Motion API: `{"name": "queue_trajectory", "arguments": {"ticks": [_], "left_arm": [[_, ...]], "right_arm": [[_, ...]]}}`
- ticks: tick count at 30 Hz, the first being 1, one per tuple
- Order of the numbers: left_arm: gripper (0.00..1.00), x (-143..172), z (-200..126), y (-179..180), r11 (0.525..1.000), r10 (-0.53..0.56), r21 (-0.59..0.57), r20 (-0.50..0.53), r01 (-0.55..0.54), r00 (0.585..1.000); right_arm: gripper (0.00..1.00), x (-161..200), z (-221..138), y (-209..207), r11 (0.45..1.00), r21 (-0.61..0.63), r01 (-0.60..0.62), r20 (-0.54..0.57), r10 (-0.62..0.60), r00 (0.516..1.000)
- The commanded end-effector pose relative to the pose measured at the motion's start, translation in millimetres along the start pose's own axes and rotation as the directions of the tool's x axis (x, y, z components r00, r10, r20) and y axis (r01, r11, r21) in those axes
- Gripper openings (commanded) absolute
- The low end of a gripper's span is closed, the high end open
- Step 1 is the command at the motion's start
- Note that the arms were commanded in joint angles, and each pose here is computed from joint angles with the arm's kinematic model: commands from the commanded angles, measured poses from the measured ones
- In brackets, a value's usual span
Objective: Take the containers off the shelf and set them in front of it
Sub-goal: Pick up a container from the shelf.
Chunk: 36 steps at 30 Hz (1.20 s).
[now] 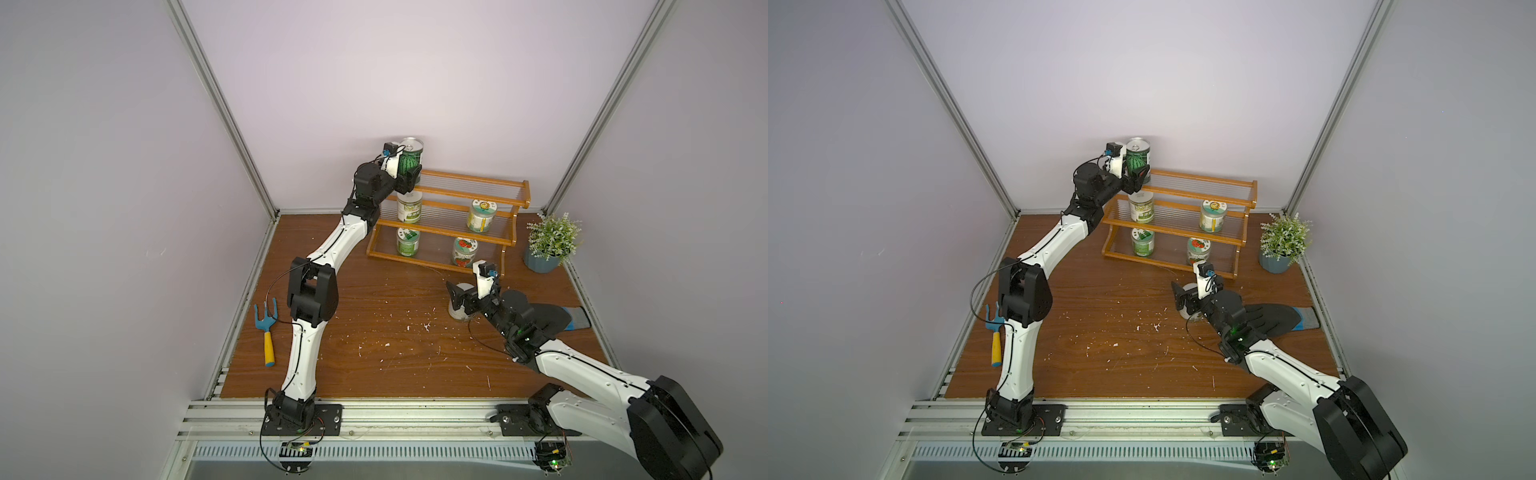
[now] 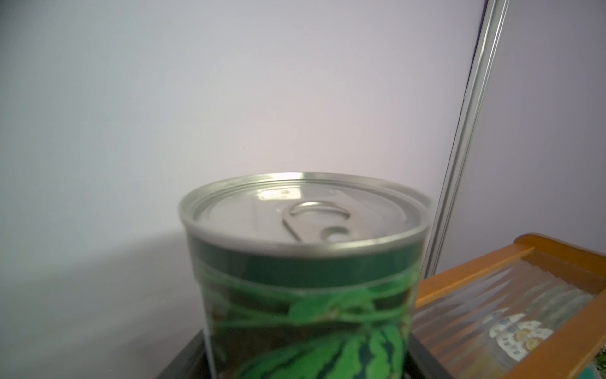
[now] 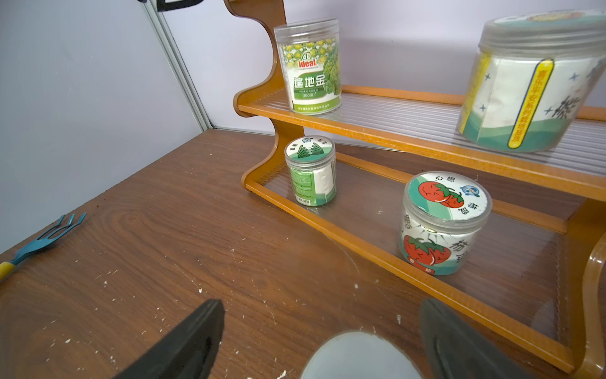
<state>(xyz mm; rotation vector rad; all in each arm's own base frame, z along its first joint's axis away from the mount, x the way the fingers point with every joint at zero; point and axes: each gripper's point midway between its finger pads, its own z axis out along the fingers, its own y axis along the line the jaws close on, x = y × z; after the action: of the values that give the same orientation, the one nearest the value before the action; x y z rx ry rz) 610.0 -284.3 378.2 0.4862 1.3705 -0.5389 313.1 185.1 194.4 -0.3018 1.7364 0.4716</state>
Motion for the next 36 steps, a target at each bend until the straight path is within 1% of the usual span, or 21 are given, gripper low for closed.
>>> {"name": "queue_trajectory", "arguments": {"ticks": [1,12,19,23,27,30,32,36], "left_arm": [[0.71,-25,0,-5,1.000,0.030,-0.003,0.060,-0.030,0.998],[0.67,-70,-22,-14,0.996,0.085,-0.004,0.115,-0.085,0.990],[0.67,-81,-36,-18,0.995,0.097,-0.008,0.125,-0.096,0.987],[0.67,-85,-54,-26,0.997,0.079,0.010,0.120,-0.081,0.990],[0.66,-77,-84,-37,0.997,0.072,0.014,0.108,-0.074,0.991],[0.66,-68,-106,-49,0.996,0.085,0.013,0.078,-0.086,0.993],[0.66,-53,-122,-58,0.996,0.090,0.010,0.046,-0.091,0.995],[0.65,-35,-151,-72,0.997,0.083,0.000,0.016,-0.083,0.996]], "right_arm": [[0.99,-16,-1,4,1.000,-0.014,-0.003,0.058,0.004,0.998],[0.99,-24,-3,4,1.000,-0.010,0.002,0.076,-0.001,0.997],[0.99,-27,-4,6,1.000,-0.018,-0.003,0.086,0.005,0.996],[0.99,-31,-6,6,1.000,-0.017,-0.001,0.093,0.002,0.996],[0.99,-35,-9,5,1.000,-0.015,-0.002,0.106,0.004,0.994],[0.99,-37,-11,6,1.000,-0.020,-0.005,0.109,0.007,0.994],[0.99,-37,-12,7,1.000,-0.023,-0.007,0.110,0.009,0.994],[0.99,-39,-12,7,1.000,-0.028,-0.008,0.112,0.011,0.994]]}}
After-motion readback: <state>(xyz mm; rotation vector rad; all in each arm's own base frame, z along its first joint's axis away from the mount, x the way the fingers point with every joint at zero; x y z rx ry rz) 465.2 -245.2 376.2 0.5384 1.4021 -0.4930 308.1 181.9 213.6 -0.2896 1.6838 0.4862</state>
